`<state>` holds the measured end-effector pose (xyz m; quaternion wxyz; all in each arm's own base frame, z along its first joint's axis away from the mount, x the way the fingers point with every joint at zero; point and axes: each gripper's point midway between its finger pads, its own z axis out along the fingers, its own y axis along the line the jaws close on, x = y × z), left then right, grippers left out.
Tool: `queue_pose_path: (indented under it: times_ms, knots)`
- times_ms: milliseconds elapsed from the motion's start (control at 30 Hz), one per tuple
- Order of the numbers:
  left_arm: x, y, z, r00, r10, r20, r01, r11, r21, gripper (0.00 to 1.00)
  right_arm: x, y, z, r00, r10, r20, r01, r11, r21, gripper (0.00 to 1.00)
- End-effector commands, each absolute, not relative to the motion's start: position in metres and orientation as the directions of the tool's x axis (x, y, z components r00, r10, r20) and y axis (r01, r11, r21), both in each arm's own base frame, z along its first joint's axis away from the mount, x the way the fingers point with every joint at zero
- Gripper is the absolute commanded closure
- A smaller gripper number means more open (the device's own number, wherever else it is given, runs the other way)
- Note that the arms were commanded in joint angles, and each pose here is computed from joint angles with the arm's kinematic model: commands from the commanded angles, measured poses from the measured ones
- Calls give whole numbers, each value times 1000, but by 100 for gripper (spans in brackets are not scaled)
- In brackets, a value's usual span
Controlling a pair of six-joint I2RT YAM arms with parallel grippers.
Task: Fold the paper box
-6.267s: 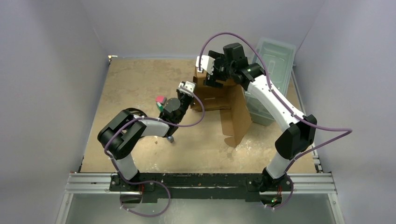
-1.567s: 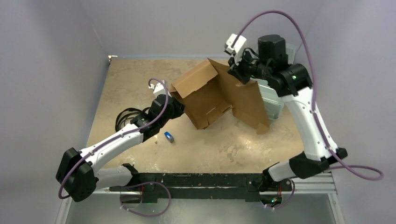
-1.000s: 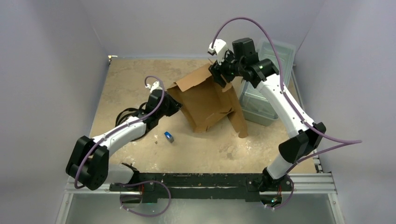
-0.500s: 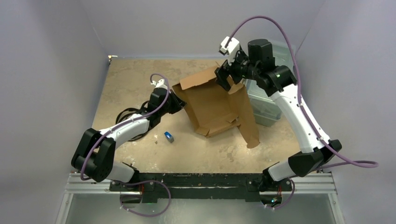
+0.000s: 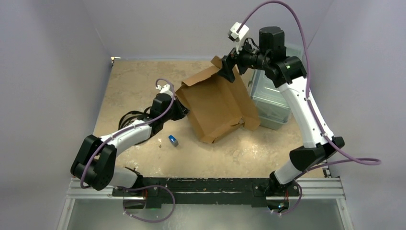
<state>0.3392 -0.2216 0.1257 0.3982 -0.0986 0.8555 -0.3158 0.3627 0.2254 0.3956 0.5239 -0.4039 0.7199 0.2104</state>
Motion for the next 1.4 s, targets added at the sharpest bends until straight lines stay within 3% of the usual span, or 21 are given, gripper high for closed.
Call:
queue_pose_path:
  times_ms: [0,400,667,800,867,1000,1067,1233,1367]
  knots:
    - [334,-217,128,-651,-399,-646,108,794,-599,100,368,235,416,-112,-303,-946,-811,578,-89,1]
    - [328,-212,101,-683,-446,-578,9,786,-618,100,379,198,362,-200,-354,-914,-732,674,-101,1]
    - [324,-215,93,-697,-469,-542,-13,764,-645,100,376,187,305,-255,-404,-878,-705,699,-117,10]
    - [323,-216,92,-701,-488,-521,-35,752,-658,100,379,182,304,-246,-424,-872,-677,719,-158,24]
    - [323,-218,91,-705,-492,-510,-42,748,-663,100,380,181,300,-249,-427,-869,-670,724,-164,38]
    - [323,-218,89,-711,-503,-491,-65,743,-666,100,379,181,296,-248,-418,-874,-659,734,-163,83]
    - [324,-219,88,-713,-511,-479,-79,738,-670,100,376,181,303,-238,-399,-885,-653,740,-158,98]
    - [325,-230,95,-734,-517,-440,-76,707,-704,100,362,187,335,-190,-329,-925,-670,732,-123,100]
    - [326,-233,105,-738,-511,-441,-57,698,-714,81,359,188,338,-186,-315,-931,-673,731,-113,100]
